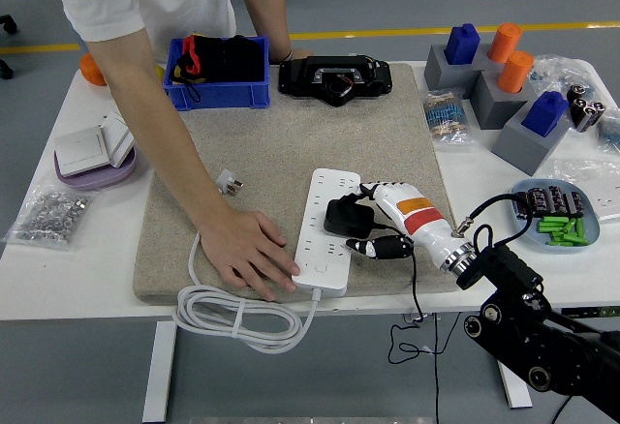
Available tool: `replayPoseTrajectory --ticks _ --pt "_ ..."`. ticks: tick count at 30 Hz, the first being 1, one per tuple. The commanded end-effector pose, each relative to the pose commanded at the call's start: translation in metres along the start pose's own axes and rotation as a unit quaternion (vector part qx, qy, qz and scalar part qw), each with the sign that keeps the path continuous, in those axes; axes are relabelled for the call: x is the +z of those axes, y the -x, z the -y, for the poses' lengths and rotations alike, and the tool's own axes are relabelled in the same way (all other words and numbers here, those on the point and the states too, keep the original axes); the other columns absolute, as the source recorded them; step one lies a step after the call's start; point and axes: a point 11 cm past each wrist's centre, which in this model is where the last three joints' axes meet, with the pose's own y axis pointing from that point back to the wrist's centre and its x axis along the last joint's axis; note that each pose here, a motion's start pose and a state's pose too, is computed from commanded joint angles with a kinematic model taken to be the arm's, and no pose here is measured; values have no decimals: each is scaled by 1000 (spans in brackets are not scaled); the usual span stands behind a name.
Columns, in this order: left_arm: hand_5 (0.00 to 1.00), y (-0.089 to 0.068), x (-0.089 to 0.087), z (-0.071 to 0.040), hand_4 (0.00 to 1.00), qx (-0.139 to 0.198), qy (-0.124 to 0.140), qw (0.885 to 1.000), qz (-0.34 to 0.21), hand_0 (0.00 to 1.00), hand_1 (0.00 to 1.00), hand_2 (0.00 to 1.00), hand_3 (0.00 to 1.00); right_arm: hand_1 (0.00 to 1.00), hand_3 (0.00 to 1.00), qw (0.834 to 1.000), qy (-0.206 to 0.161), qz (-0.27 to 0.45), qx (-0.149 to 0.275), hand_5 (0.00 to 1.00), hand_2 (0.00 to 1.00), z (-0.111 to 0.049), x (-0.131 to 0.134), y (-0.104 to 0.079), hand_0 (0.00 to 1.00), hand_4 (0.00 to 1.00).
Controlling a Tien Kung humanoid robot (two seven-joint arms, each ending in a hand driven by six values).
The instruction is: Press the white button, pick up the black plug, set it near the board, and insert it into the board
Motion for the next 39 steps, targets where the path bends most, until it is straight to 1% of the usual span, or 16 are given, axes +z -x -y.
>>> replayPoseTrajectory --ticks 5,6,16,21,24,29,30,35,36,39 --pt "551 0 0 0 657 0 0 1000 0 771 711 668 734 705 694 1000 0 1 0 109 680 0 -1 0 676 956" --pt "553 0 0 0 657 0 0 1000 0 772 712 667 734 725 703 1000 0 1 0 131 690 0 -1 0 702 973" --pt "554 1 0 0 658 -1 0 1000 0 771 710 668 734 718 698 1000 -10 6 2 138 688 0 -5 -1 699 978" --pt "555 1 -1 0 658 -1 -1 1000 0 772 711 668 734 721 691 1000 -19 12 12 140 689 1 -11 -7 701 979" --pt "555 0 0 0 659 -1 0 1000 0 771 711 667 734 717 678 999 -28 18 27 144 683 0 -18 -15 710 978" --pt "555 0 -1 0 659 0 -1 1000 0 771 711 667 734 717 678 997 -47 31 46 144 683 -4 -28 -23 710 978" --pt "555 0 -1 0 660 0 -1 1000 0 772 710 668 734 559 608 997 -50 33 46 137 535 -5 -29 -23 670 967" --pt "555 1 -1 0 660 -1 -1 1000 0 772 710 668 734 559 608 997 -52 37 38 137 535 -7 -29 -18 670 967" --pt "556 1 0 0 660 -1 0 1000 0 770 710 667 734 516 583 997 -51 38 35 132 511 -7 -28 -16 625 958" --pt "556 1 0 0 660 -1 1 1000 0 770 710 667 734 516 583 998 -48 38 28 132 511 -7 -27 -11 625 958"
